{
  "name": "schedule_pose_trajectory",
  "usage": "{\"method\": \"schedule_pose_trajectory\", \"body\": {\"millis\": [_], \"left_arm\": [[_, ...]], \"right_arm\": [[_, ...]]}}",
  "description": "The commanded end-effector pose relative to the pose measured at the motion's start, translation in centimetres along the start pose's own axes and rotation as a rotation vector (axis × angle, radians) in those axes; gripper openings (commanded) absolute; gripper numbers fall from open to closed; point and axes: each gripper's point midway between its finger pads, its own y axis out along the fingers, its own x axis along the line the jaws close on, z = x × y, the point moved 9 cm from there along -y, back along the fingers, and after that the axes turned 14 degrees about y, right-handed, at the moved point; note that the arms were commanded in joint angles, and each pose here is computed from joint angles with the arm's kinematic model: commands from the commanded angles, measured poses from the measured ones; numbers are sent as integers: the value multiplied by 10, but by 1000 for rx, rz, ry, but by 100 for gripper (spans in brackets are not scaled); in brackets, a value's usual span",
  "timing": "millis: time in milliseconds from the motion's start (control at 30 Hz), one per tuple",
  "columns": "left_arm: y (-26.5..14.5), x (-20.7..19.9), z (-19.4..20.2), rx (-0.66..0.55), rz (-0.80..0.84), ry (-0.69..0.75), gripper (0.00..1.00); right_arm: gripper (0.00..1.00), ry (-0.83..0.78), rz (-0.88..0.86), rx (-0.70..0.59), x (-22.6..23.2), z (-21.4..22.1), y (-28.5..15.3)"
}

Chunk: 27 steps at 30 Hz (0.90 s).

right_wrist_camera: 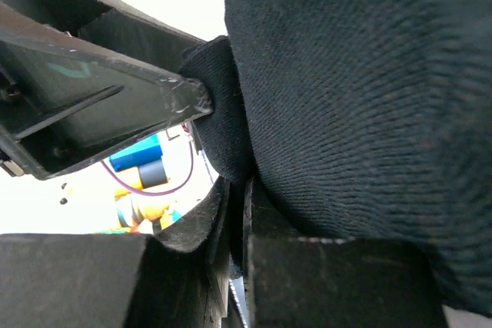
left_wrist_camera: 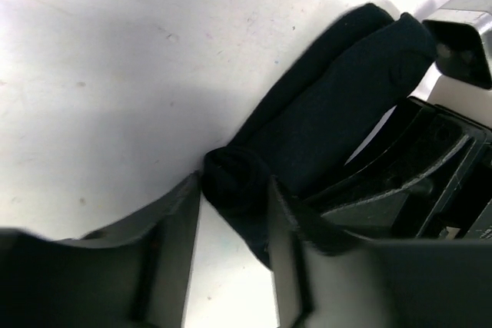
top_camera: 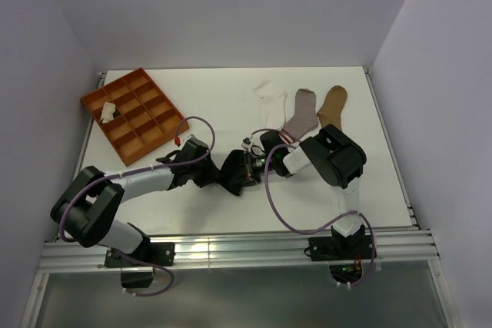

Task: Roll the socks
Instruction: Roll the sock at the center of the board.

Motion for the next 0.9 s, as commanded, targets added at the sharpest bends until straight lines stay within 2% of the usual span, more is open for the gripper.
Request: {"method": "schedule_pose_trajectory", "body": {"millis": [0, 100, 133, 200, 233, 300, 333, 467, 600, 733, 767, 867], "left_arm": [[8, 5, 8, 45, -38, 3, 42], [12, 9, 12, 71, -62, 18, 33], [14, 7, 10, 73, -65, 34, 24], [18, 10, 12, 103, -97, 56, 17], [18, 7, 10, 104, -98, 66, 8], [21, 11, 12, 135, -129, 96, 1], [22, 8, 9, 134, -133, 104, 0], [23, 10, 7, 156, -165, 158, 0], [23, 8, 2, 167, -193, 197, 0], [22, 4, 0, 168, -190, 215, 0], [22, 4, -1, 168, -190, 220, 0], [23, 2, -1, 180, -184, 223, 0]], "right_arm": [[0, 116, 74, -43, -20, 0, 3], [1, 125, 63, -50, -18, -1, 3], [3, 114, 61, -52, -17, 0, 2], [10, 93, 68, -63, -15, 1, 1], [18, 59, 75, -68, -15, 2, 0], [24, 12, 95, -84, -7, 5, -5], [30, -16, 126, -122, -5, 4, -6], [40, -163, 261, -224, 5, 7, -19], [42, -317, 380, -387, 25, 7, -34], [42, -544, 485, -554, 57, 23, -35], [42, -579, 529, -629, 61, 23, -37], [43, -706, 513, -659, 78, 41, -28]]}}
